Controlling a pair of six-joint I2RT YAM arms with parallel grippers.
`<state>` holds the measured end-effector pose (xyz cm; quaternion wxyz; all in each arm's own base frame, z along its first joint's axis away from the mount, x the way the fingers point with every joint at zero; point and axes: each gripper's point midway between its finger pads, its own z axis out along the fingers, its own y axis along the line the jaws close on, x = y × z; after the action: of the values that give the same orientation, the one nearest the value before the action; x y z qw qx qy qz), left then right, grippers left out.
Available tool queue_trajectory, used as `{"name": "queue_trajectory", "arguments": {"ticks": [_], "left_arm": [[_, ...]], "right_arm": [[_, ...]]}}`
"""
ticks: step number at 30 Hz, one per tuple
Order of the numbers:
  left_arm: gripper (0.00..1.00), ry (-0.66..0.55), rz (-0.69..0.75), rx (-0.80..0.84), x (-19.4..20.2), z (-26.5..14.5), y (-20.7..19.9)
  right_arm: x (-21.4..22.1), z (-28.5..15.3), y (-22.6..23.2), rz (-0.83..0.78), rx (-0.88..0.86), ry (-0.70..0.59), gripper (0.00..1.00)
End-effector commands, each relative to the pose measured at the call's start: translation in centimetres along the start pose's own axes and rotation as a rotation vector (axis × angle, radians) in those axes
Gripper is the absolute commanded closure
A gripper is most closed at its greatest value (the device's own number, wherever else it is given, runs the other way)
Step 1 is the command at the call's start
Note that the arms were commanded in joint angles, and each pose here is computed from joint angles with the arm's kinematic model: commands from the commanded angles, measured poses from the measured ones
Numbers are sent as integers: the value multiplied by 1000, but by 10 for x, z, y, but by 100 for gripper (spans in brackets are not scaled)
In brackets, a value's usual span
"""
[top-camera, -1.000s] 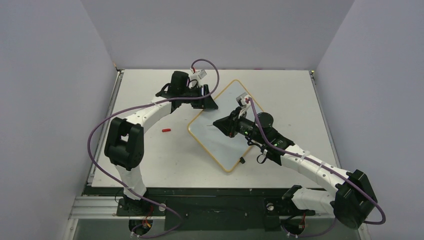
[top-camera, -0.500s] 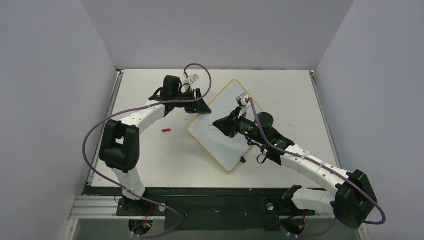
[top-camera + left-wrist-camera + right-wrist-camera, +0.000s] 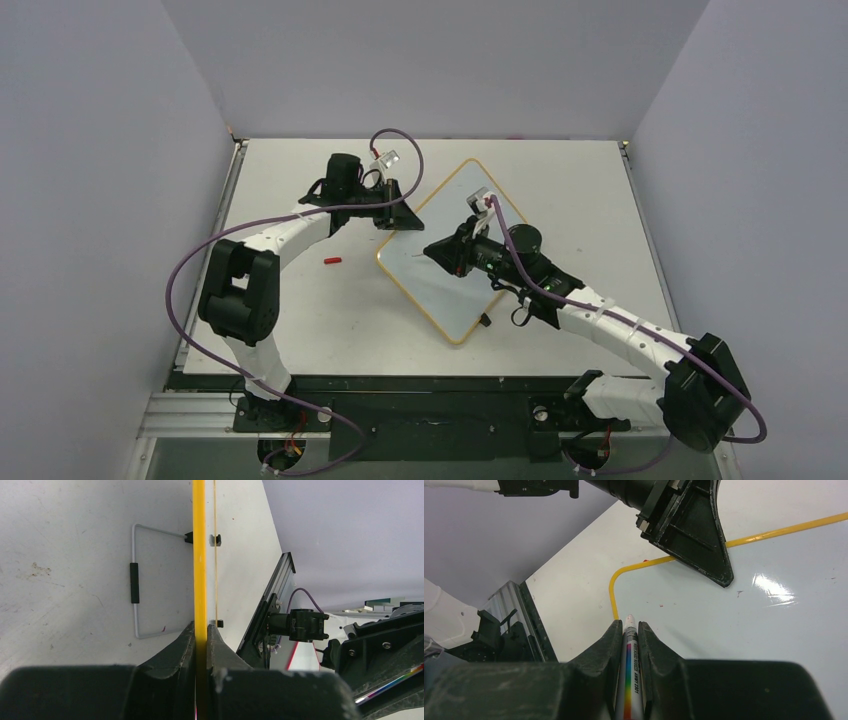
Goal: Write a sentence on the whiteboard
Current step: Hold the whiteboard on the whiteboard stand.
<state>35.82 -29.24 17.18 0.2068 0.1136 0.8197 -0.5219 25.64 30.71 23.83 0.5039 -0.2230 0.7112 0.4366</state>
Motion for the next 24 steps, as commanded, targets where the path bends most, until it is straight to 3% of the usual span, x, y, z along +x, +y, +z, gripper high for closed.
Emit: {"name": "queue_trajectory", "arguments": {"ticks": [1,24], "left_arm": [[100,-42,115,68,-15,-2,-33],[100,-53,120,35,-14,-2,-39]], "right_arm": [[-20,8,12,-53,-51,-60,100],[-20,49,13,-89,23,-52,100]]}}
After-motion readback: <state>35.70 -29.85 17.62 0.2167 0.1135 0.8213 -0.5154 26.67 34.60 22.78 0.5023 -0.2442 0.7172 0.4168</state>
